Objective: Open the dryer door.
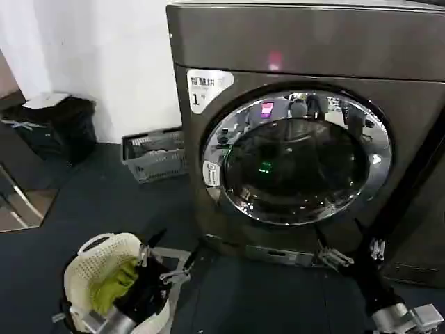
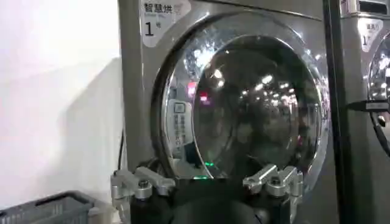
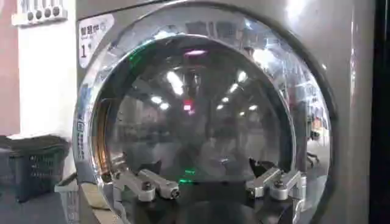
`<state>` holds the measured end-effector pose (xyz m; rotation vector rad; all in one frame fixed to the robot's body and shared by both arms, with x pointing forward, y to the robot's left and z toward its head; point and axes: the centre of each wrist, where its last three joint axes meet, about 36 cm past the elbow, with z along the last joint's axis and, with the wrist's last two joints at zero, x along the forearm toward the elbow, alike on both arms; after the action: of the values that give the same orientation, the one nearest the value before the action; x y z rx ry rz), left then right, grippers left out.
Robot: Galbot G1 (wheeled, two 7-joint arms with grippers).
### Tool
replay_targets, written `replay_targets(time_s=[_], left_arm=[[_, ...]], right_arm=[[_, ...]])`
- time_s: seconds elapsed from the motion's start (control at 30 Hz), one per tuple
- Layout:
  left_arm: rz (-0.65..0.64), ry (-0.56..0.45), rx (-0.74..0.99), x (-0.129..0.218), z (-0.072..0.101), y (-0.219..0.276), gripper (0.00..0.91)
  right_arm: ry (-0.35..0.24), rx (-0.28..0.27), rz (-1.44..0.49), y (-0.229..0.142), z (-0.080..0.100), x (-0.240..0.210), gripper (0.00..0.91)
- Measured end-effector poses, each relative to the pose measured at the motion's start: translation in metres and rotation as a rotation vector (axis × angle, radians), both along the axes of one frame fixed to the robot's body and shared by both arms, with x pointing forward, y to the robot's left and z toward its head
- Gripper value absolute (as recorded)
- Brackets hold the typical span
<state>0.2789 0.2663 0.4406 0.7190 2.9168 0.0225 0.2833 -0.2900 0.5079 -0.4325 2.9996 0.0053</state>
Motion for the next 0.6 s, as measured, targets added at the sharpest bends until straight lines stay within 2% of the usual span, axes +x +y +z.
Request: replay_targets(time_s=[0.23,0.37,0.6], left_arm=[[-0.022,0.016,0.015,0.001,0.006,0.0,0.907],[-0.04,0.004,0.057,0.001,0.009,0.0,0.907],[-0.038,0.0,0.076,0.001,0.01,-0.002,0.907]], right_arm=[[-0.015,-0.02,0.135,-0.008,-0.009,0.04,0.907],[-0.001,0.015,0.193,-0.008,-0.014,0.068,0.907],[0.021,-0.014,0.253,0.006,-0.021,0.101,0.907]])
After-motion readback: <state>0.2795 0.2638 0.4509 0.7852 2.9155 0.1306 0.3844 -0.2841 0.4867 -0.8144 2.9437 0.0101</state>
